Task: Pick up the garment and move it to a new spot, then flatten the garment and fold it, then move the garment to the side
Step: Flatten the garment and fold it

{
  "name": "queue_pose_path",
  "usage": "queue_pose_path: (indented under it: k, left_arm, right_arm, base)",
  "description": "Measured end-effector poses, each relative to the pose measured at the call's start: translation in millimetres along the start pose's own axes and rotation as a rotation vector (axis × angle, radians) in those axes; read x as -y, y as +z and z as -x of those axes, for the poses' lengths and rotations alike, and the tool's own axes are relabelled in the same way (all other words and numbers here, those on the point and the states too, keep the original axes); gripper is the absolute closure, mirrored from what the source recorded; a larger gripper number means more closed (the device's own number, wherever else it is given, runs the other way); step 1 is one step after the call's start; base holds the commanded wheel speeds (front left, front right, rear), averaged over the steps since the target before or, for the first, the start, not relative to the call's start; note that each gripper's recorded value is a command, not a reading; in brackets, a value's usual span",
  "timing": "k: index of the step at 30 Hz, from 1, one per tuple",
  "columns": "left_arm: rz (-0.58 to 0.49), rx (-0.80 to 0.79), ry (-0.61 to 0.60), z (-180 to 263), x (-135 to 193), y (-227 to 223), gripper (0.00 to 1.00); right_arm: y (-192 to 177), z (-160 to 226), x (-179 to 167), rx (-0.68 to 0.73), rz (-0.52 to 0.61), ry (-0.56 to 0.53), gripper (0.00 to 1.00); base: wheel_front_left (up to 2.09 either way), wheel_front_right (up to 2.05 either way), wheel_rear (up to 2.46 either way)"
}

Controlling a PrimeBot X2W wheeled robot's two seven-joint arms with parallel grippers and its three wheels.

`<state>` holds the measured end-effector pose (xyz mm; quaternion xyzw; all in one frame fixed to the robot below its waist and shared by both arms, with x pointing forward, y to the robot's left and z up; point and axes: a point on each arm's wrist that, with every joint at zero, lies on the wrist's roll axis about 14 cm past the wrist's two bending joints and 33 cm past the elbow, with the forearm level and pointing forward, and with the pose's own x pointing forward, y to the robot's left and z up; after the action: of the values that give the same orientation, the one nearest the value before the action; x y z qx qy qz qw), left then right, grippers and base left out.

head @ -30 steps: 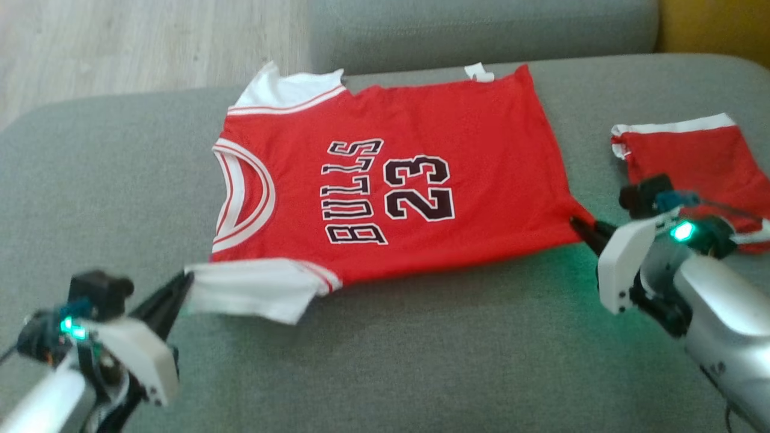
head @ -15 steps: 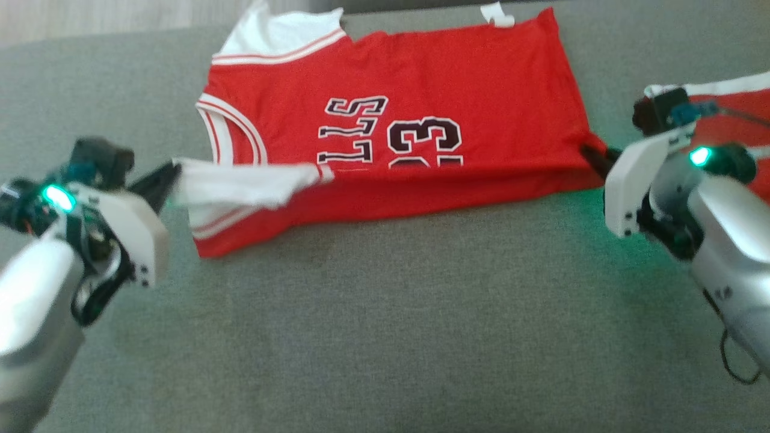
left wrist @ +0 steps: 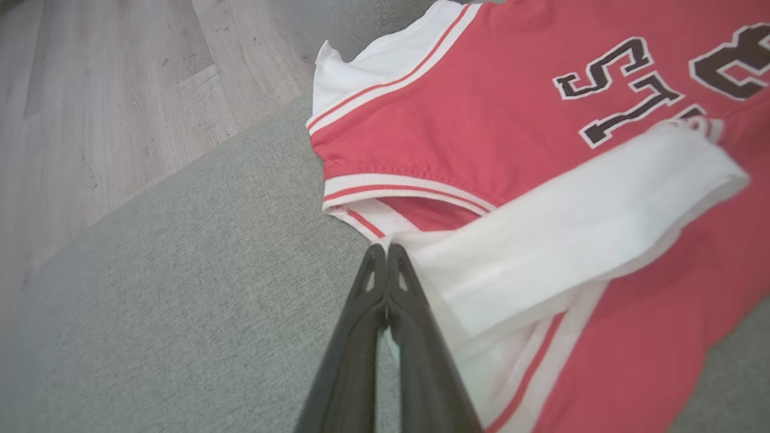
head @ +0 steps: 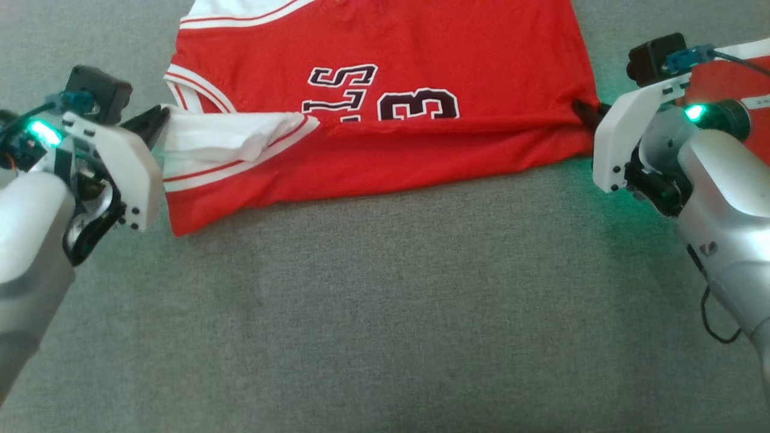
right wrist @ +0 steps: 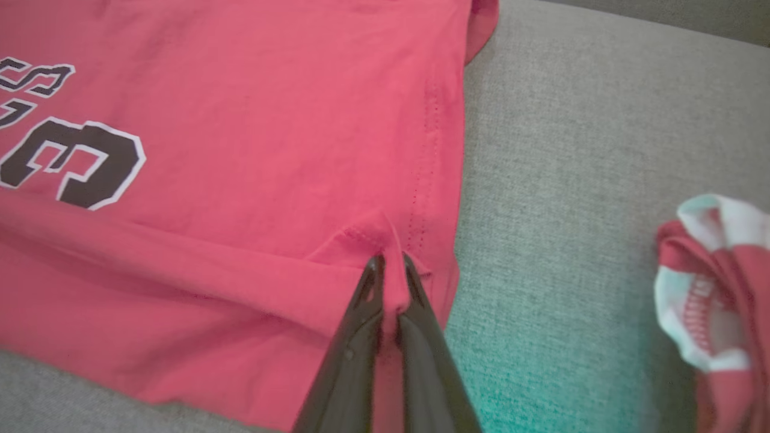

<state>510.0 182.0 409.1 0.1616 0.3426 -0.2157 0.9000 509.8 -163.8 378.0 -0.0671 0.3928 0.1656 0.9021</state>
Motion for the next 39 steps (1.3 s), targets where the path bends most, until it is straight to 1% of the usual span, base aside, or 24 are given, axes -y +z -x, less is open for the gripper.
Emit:
queue_pose_path:
  k: [1,2,3,4,6,8,10,12,14,17,20,22,24,25,27,31,33,34,36,38,39]
  left_arm:
    - [-0.003,-0.004,0.001,-1.7,-1.0,-0.6,1.0]
    - [-0.003,-0.008,0.005,-3.3,-2.6,-1.1,0.69]
    - [0.0,-0.014,0.01,-4.8,-4.3,-1.8,0.1]
    - [0.002,-0.011,0.014,-6.2,-5.3,-1.5,0.0]
    - [0.018,0.019,0.018,-8.7,-5.4,3.0,0.0]
    - [0.032,0.067,0.027,-9.7,-6.0,11.1,0.0]
    - [0.052,0.163,0.053,-7.6,-8.1,28.9,0.0]
    - [0.04,0.298,0.107,-0.2,-15.1,54.4,0.0]
    - [0.08,0.463,0.167,13.7,-24.2,85.2,0.0]
    - [0.124,0.647,0.208,34.8,-25.3,115.8,0.0]
    - [0.193,0.749,0.239,53.9,-22.6,130.5,0.0]
    - [0.241,0.805,0.26,68.4,-21.4,136.0,0.0]
    - [0.275,0.881,0.287,88.2,-19.4,143.9,0.0]
    - [0.281,0.909,0.296,96.4,-16.1,144.6,0.0]
    - [0.299,0.932,0.302,105.5,-4.5,136.0,0.0]
    - [0.399,0.877,0.312,105.2,18.6,91.8,0.0]
    - [0.426,0.845,0.322,104.9,27.0,72.4,0.0]
    - [0.426,0.845,0.322,104.9,27.0,72.4,0.0]
    - [0.421,0.812,0.319,103.2,37.1,57.0,0.0]
    - [0.448,0.776,0.313,99.7,47.8,40.5,0.0]
    - [0.448,0.776,0.313,99.7,47.8,40.5,0.0]
  right_arm:
    - [0.5,-1.5,0.6,0.002,0.003,-0.003,1.0]
    - [1.1,-2.8,1.6,0.006,0.004,-0.006,0.67]
    - [3.2,-3.7,3.1,0.022,0.005,-0.011,0.0]
    - [5.9,-4.4,5.1,0.039,0.002,-0.016,0.0]
    - [15.6,-4.3,8.4,0.086,-0.006,-0.026,0.0]
    - [31.6,-1.3,12.9,0.167,-0.014,-0.038,0.0]
    - [51.5,4.8,17.9,0.267,-0.01,-0.054,0.0]
    - [71.1,14.3,25.2,0.374,-0.027,-0.078,0.0]
    - [87.2,27.0,33.5,0.486,-0.04,-0.106,0.0]
    - [106.0,46.5,38.5,0.61,-0.012,-0.135,0.0]
    - [127.0,68.3,41.7,0.699,0.007,-0.156,0.0]
    - [150.4,92.9,42.9,0.812,0.003,-0.165,0.0]
    - [162.1,116.4,45.0,0.905,0.007,-0.189,0.0]
    - [161.6,125.7,45.1,0.94,0.005,-0.203,0.0]
    - [146.1,133.7,39.2,0.965,-0.003,-0.223,0.0]
    - [87.9,123.5,2.1,0.898,-0.018,-0.209,0.0]
    - [66.6,122.2,-12.4,0.872,-0.037,-0.205,0.0]
    - [66.6,122.2,-12.4,0.872,-0.037,-0.205,0.0]
    - [52.9,127.2,-12.4,0.869,-0.081,-0.227,0.0]
    - [42.7,135.7,-11.6,0.87,-0.081,-0.252,0.0]
    - [42.7,135.7,-11.6,0.87,-0.081,-0.252,0.0]
  base:
    - [0.0,0.0,0.0]
    - [0.0,0.0,0.0]
    - [0.0,0.0,0.0]
    - [0.0,0.0,0.0]
    - [0.0,0.0,0.0]
    - [0.0,0.0,0.0]
    - [0.0,0.0,0.0]
    - [0.0,0.0,0.0]
    - [0.0,0.0,0.0]
    - [0.0,0.0,0.0]
    - [0.0,0.0,0.0]
    - [0.0,0.0,0.0]
    - [0.0,0.0,0.0]
    - [0.0,0.0,0.0]
    - [0.0,0.0,0.0]
    - [0.0,0.0,0.0]
    - [0.0,0.0,0.0]
    - [0.0,0.0,0.0]
    - [0.0,0.0,0.0]
    - [0.0,0.0,0.0]
    - [0.0,0.0,0.0]
